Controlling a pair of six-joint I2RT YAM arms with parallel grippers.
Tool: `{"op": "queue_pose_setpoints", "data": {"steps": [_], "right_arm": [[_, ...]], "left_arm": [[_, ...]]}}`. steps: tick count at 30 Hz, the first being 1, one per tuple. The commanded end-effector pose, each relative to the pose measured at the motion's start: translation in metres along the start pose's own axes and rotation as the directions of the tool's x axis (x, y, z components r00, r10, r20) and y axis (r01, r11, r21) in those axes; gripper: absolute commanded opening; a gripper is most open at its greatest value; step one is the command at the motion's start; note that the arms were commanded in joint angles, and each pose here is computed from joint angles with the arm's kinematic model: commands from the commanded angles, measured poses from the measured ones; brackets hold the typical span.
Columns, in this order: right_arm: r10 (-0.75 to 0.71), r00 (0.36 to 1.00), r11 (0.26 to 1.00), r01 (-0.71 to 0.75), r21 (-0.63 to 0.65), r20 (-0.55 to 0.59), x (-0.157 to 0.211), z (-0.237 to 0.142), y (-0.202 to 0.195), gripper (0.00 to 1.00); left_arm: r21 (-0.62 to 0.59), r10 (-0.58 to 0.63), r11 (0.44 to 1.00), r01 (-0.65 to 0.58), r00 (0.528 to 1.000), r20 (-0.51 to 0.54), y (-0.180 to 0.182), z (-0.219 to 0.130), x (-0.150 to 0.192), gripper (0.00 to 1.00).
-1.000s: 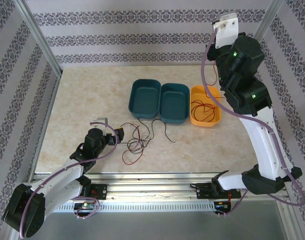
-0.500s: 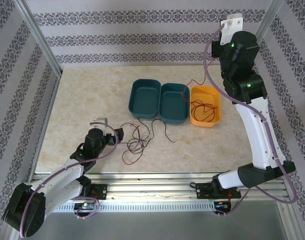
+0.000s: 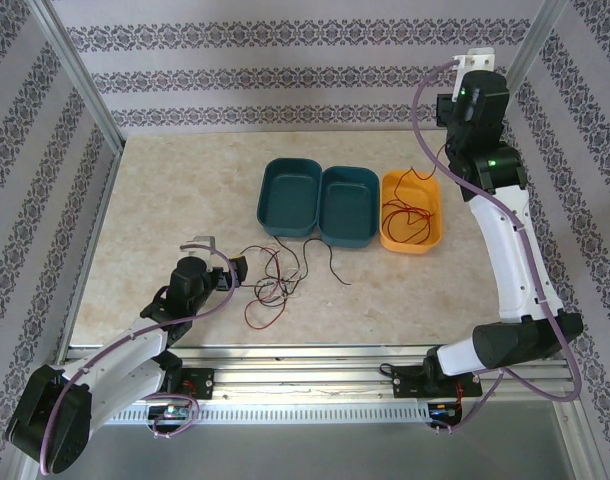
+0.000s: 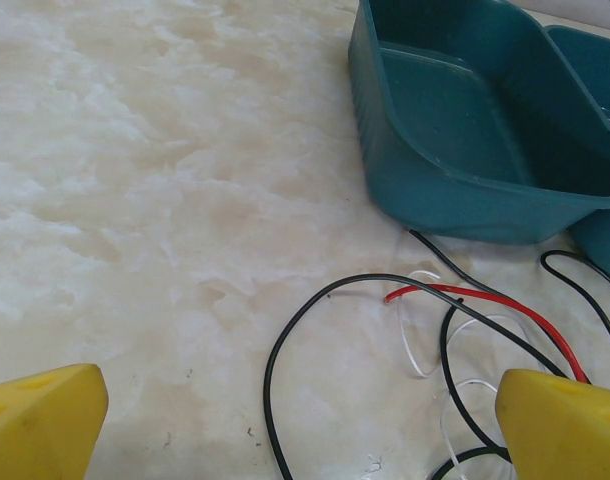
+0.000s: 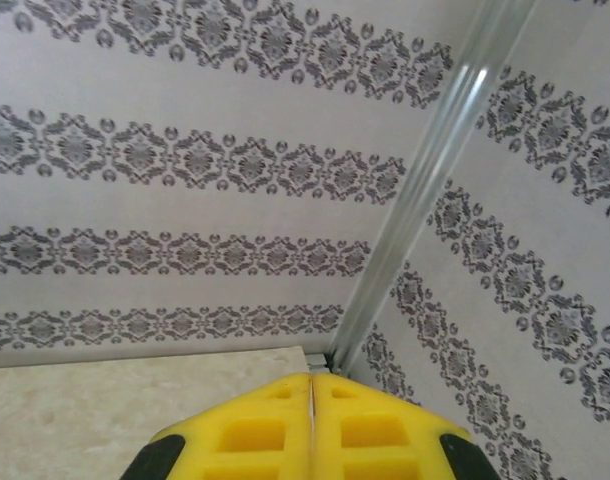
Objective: Untangle the cables
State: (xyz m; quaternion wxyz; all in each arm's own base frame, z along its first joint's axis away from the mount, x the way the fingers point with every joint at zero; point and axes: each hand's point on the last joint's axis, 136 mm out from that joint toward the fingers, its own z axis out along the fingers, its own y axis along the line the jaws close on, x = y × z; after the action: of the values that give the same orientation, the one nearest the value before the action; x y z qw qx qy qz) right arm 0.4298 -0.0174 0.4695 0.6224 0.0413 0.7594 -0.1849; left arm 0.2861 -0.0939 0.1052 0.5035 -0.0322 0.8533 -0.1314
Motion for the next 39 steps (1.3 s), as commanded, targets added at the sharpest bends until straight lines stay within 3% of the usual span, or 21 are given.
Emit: {"op": "queue_pose_setpoints", "data": {"steps": [1, 11, 17, 39], "right_arm": [[-0.001, 0.999, 0.998, 0.003, 0.057, -0.043, 0.017, 0.017, -0.004, 0.02], [-0.174, 0.957, 0.967, 0.211, 0.144, -0.233, 0.073, 0.078, 0.005, 0.00], [-0.231, 0.920, 0.950, 0.284, 0.131, -0.317, 0.106, 0.094, 0.013, 0.00], [-0.148, 0.821, 0.985, 0.171, -0.009, -0.551, 0.222, 0.044, 0.020, 0.00]], "left_arm": [[0.004, 0.013, 1.000, -0.013, 1.000, -0.013, 0.000, 0.001, 0.005, 0.99], [0.015, 0.010, 1.000, -0.009, 1.000, -0.021, -0.001, 0.000, 0.008, 0.99], [0.017, 0.009, 1.000, -0.009, 1.000, -0.019, -0.001, 0.000, 0.009, 0.99], [0.031, 0.023, 0.999, -0.022, 0.999, -0.025, -0.003, 0.001, 0.010, 0.99]]}}
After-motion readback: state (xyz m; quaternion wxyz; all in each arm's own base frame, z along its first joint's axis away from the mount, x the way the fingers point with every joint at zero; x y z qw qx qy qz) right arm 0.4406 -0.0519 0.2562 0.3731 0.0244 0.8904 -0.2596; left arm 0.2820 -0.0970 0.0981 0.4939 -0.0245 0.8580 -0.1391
